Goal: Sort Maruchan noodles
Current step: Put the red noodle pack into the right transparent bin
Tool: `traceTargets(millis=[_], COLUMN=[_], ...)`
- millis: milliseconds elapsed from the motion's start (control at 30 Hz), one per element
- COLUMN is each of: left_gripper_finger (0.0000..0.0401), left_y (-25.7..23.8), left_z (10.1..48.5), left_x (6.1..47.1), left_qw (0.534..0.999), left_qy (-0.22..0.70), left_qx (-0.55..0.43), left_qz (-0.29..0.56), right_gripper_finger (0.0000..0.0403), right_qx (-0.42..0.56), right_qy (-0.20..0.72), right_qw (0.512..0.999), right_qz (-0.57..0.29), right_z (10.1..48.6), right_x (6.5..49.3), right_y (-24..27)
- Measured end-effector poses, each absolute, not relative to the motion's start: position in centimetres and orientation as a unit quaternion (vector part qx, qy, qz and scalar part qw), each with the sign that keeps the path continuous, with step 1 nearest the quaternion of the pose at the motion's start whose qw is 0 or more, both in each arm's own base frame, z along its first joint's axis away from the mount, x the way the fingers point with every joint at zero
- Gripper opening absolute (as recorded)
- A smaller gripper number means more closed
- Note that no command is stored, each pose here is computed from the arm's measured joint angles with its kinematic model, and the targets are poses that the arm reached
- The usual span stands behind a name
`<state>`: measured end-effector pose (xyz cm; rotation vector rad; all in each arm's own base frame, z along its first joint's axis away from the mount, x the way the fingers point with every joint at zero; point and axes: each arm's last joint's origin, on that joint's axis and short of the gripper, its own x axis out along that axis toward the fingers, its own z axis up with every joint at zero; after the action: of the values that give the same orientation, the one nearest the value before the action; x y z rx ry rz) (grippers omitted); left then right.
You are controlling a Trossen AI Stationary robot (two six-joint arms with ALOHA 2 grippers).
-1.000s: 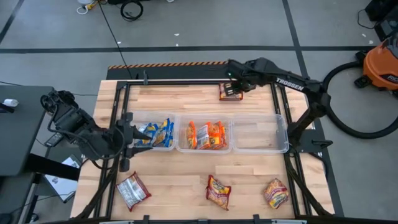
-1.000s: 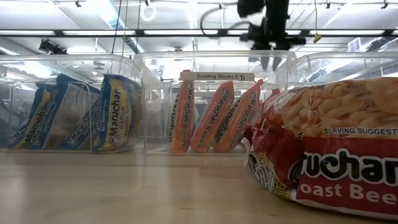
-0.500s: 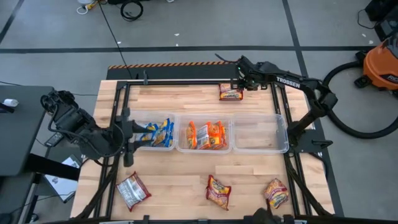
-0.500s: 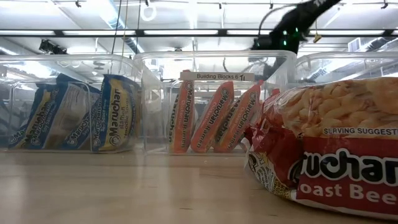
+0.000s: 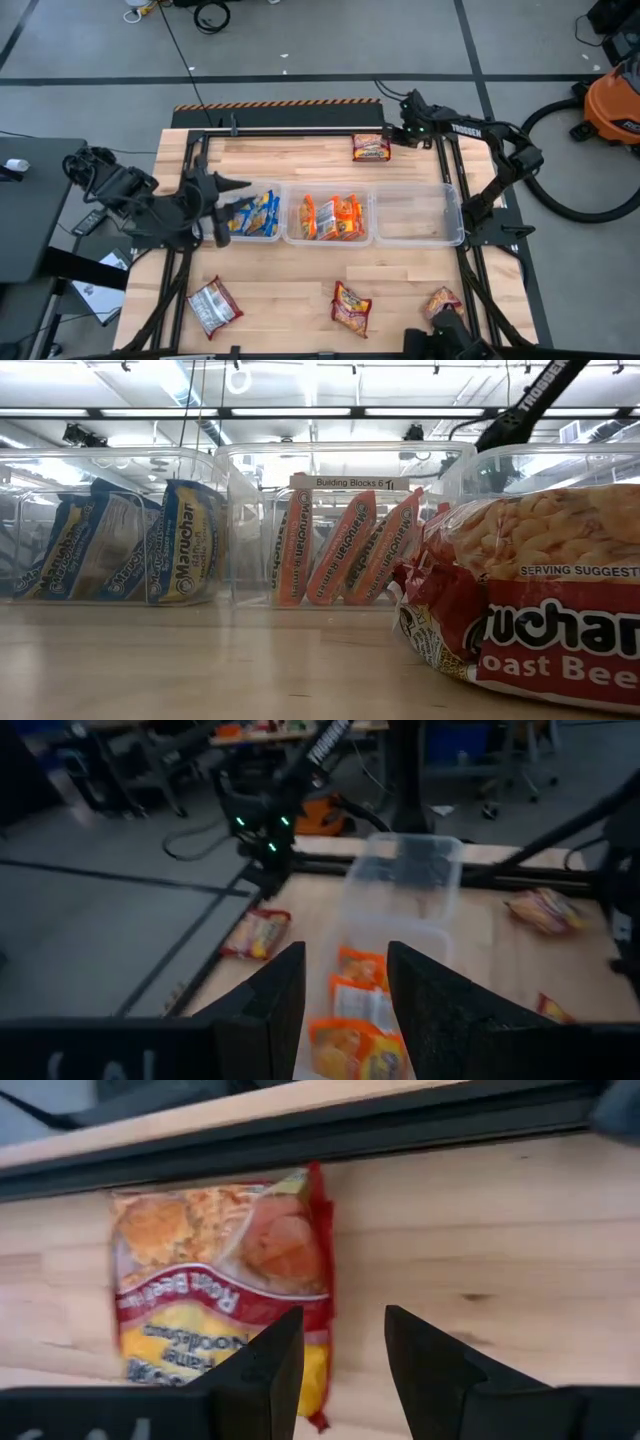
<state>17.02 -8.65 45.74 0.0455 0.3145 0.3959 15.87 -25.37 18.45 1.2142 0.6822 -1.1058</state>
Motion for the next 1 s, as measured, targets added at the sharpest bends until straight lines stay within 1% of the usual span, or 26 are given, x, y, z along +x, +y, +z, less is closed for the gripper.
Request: traceTargets(millis=[200,333,400,600,800,900,1000], left_gripper_finger=[0.0148,0.0148,0.0148,0.0148,0.0148,0.0148,0.0148], left_y=[-7.5,-6.9,-6.8,-6.7,-6.7,-6.7,-6.7], left_z=[46.5,46.9,47.0,47.0,47.0,47.0,47.0], left_x=[18.0,18.4,18.5,18.5,18.5,18.5,18.5], left_qw=[0.966,0.964,0.964,0.964,0.964,0.964,0.964], left_qy=[0.127,0.113,0.108,0.105,0.105,0.105,0.105], left_qx=[0.02,0.005,0.0,-0.003,-0.003,-0.003,-0.003], left_qz=[0.225,0.24,0.243,0.244,0.244,0.244,0.244], right_gripper_finger=[0.0146,0.0146,0.0146,0.0138,0.0101,0.0072,0.0034], right_qx=[0.556,0.572,0.578,0.586,0.58,0.571,0.56], right_qy=[0.27,0.285,0.283,0.271,0.267,0.266,0.26], right_qw=[0.638,0.631,0.636,0.637,0.648,0.66,0.672], right_qz=[-0.46,-0.44,-0.426,-0.421,-0.416,-0.409,-0.409], right_z=[16.8,14.9,14.1,13.4,13.4,13.5,13.6], right_x=[14.9,15.3,15.8,16.2,16.6,17.1,17.5], right_y=[-25.5,-25.8,-26.1,-26.6,-26.7,-26.6,-26.6])
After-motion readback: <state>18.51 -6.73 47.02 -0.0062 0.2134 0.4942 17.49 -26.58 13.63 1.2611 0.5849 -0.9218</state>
